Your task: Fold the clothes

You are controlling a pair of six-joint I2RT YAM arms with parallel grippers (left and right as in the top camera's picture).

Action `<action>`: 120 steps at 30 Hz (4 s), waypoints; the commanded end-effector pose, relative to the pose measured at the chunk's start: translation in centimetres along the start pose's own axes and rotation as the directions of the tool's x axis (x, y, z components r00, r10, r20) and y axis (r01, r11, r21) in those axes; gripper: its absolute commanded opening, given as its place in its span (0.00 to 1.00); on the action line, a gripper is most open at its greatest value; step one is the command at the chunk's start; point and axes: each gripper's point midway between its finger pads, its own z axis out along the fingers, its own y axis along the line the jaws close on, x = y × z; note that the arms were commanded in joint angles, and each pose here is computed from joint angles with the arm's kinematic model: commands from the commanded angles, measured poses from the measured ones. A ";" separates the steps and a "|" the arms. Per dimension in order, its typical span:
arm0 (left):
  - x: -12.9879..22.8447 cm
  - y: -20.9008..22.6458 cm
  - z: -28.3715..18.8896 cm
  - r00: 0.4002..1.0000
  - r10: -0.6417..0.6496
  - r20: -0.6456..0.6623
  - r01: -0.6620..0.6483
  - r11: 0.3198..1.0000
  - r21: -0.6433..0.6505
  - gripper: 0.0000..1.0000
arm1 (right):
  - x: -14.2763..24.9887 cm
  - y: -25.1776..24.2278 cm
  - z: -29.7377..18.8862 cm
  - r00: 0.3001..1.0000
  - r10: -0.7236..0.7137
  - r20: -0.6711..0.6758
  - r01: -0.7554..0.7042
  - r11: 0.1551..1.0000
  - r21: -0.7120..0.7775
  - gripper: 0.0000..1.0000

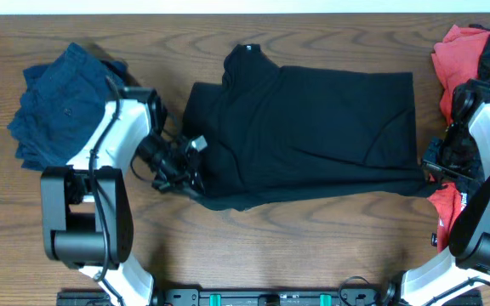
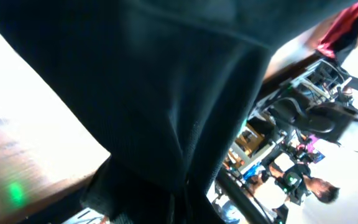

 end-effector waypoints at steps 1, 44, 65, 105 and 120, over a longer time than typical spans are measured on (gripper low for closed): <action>1.4 0.8 0.4 0.999 -0.040 0.032 0.041 0.998 -0.040 0.06 | 0.6 0.0 0.7 0.999 0.020 -0.031 -0.020 1.000 -0.008 0.01; -16.1 -0.7 -6.0 0.580 -0.001 0.815 -0.058 0.997 0.043 0.06 | -7.3 10.7 -4.6 0.888 0.007 0.459 0.260 0.816 -0.516 0.01; -18.6 -0.6 -6.3 0.547 0.033 0.836 -0.151 0.987 0.060 0.98 | -8.4 7.3 -3.3 0.887 0.110 0.448 0.081 0.918 -0.388 0.22; -16.8 5.9 -5.4 0.613 -0.086 0.785 0.076 0.996 0.050 0.78 | 0.0 10.1 2.7 0.923 -0.133 0.360 0.259 0.909 -0.327 0.21; -17.2 7.5 -3.3 0.653 -0.126 0.746 0.122 0.991 0.060 0.11 | 0.0 9.5 4.1 0.917 -0.127 0.377 0.246 0.925 -0.288 0.22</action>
